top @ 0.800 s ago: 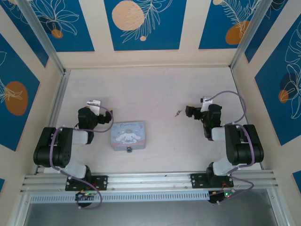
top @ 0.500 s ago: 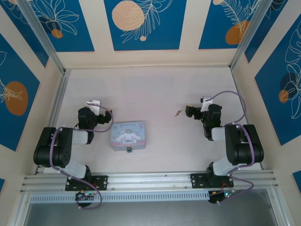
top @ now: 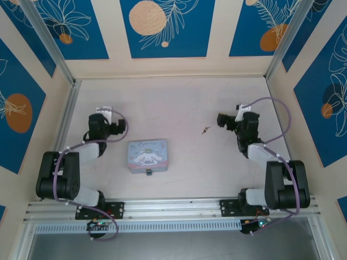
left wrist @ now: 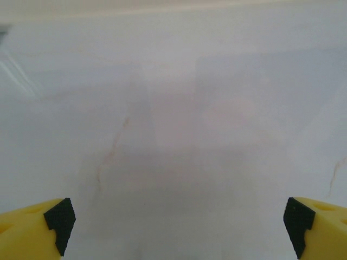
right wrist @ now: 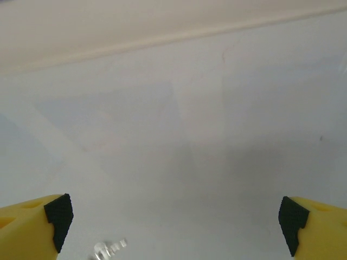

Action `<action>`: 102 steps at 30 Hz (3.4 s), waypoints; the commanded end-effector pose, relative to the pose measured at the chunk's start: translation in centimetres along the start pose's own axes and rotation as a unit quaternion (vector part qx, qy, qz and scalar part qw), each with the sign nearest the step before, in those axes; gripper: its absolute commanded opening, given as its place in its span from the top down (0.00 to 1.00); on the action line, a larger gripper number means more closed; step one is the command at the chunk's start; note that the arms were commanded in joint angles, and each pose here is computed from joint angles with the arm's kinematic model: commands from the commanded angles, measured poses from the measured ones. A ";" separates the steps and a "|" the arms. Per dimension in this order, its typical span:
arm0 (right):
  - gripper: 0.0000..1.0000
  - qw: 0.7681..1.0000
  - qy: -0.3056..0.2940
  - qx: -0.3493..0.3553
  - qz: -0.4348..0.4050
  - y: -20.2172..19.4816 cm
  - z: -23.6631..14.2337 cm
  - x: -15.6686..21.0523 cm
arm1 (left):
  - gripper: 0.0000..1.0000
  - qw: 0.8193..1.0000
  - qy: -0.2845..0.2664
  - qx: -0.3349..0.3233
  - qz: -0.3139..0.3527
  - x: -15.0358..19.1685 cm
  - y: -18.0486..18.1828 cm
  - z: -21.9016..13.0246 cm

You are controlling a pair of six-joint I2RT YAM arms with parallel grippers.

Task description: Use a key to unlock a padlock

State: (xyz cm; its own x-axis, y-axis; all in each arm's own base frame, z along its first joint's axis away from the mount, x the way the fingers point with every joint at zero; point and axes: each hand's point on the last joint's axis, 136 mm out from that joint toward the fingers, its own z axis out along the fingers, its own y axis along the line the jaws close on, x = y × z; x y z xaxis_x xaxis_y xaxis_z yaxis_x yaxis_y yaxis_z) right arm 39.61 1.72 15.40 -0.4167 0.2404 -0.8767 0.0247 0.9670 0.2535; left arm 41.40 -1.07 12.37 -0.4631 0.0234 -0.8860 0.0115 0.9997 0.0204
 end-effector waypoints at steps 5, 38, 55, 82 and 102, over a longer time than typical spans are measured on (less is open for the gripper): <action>0.06 0.961 0.151 -0.017 0.230 2.0 -2.6 1.3 | 0.00 0.969 0.161 -0.017 -0.185 0.3 -0.2 -3.9; 0.53 0.851 0.470 -0.193 0.129 27.8 -10.1 20.0 | 0.00 0.917 0.255 0.157 -0.265 9.7 -12.7 -13.5; 0.74 0.863 0.431 -0.162 0.209 26.2 -3.1 15.4 | 0.00 0.914 0.236 0.201 -0.259 5.3 -19.4 -7.4; 0.40 0.900 0.337 -0.074 0.266 15.3 0.2 7.9 | 0.00 0.937 0.226 0.173 -0.204 2.2 -20.9 -3.0; 0.55 0.859 0.396 0.196 0.258 5.8 3.2 12.7 | 0.00 0.951 0.162 0.142 -0.222 -0.7 -15.1 -9.6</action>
State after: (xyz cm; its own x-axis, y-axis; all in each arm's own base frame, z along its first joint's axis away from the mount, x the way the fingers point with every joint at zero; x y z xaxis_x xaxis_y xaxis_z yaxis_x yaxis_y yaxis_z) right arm 37.86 10.84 4.61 -0.7610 0.6402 -0.1047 0.5910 0.7508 0.2949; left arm 33.62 -16.96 17.51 -0.7263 -0.3492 -0.5921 -0.0086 0.8659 -0.5001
